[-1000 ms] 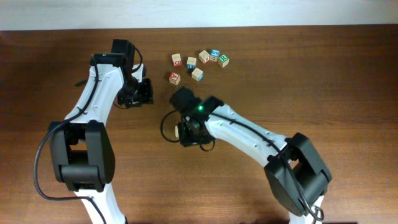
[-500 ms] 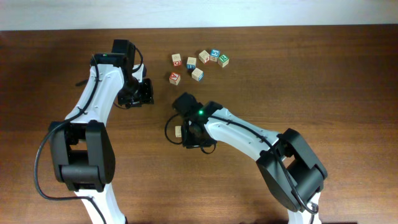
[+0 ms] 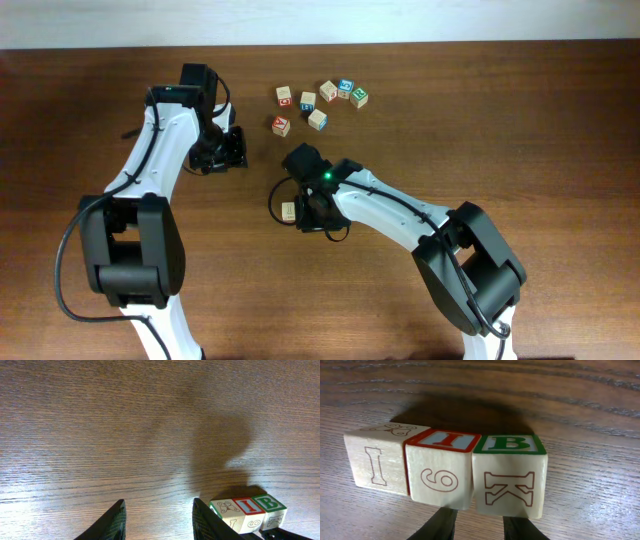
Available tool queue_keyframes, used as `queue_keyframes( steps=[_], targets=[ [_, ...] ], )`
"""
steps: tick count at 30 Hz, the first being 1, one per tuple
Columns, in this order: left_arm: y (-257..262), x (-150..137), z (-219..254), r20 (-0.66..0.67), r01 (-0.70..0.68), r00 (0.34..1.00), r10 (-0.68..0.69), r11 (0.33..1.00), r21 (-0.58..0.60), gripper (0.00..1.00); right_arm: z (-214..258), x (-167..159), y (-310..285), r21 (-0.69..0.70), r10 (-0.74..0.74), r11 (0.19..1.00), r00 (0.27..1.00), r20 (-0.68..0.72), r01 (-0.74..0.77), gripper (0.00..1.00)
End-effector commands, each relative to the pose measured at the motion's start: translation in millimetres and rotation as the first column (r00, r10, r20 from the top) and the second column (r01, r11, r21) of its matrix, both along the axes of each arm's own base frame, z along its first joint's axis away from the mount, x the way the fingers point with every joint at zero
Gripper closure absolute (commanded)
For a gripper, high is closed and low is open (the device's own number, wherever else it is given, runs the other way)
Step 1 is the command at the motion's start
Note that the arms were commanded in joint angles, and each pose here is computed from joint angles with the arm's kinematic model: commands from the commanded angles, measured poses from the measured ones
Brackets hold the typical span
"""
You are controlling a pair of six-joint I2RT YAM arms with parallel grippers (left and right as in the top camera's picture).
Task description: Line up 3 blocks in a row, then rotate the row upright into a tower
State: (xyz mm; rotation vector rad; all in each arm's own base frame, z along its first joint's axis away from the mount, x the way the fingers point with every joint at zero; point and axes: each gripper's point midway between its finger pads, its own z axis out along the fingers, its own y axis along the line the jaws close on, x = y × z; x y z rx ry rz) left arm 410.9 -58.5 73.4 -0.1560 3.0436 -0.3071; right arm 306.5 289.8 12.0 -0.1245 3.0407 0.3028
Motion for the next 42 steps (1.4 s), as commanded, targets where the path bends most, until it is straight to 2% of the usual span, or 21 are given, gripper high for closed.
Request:
queue_keyframes(
  steps=[1,21,27,42],
  targets=[
    [1.1,3.5,0.5,0.007,0.011,1.0,-0.011,1.0,0.008,0.59,-7.5,-0.2,-2.3,-0.011,0.01,1.0,1.0,-0.006,-0.01,0.68],
    [0.8,3.0,0.0,0.006,0.012,1.0,-0.012,1.0,0.008,0.59,-4.8,-3.4,0.9,0.004,0.026,1.0,0.999,-0.025,-0.026,0.69],
    [0.8,3.0,0.0,0.006,0.012,1.0,-0.012,1.0,0.008,0.59,-4.8,1.6,-0.4,-0.008,0.008,1.0,1.0,-0.002,-0.008,0.72],
    [0.8,3.0,0.0,0.006,0.012,1.0,-0.012,1.0,0.008,0.6,6.0,4.0,2.0,-0.006,0.008,1.0,1.0,-0.002,-0.008,0.71]
  ],
)
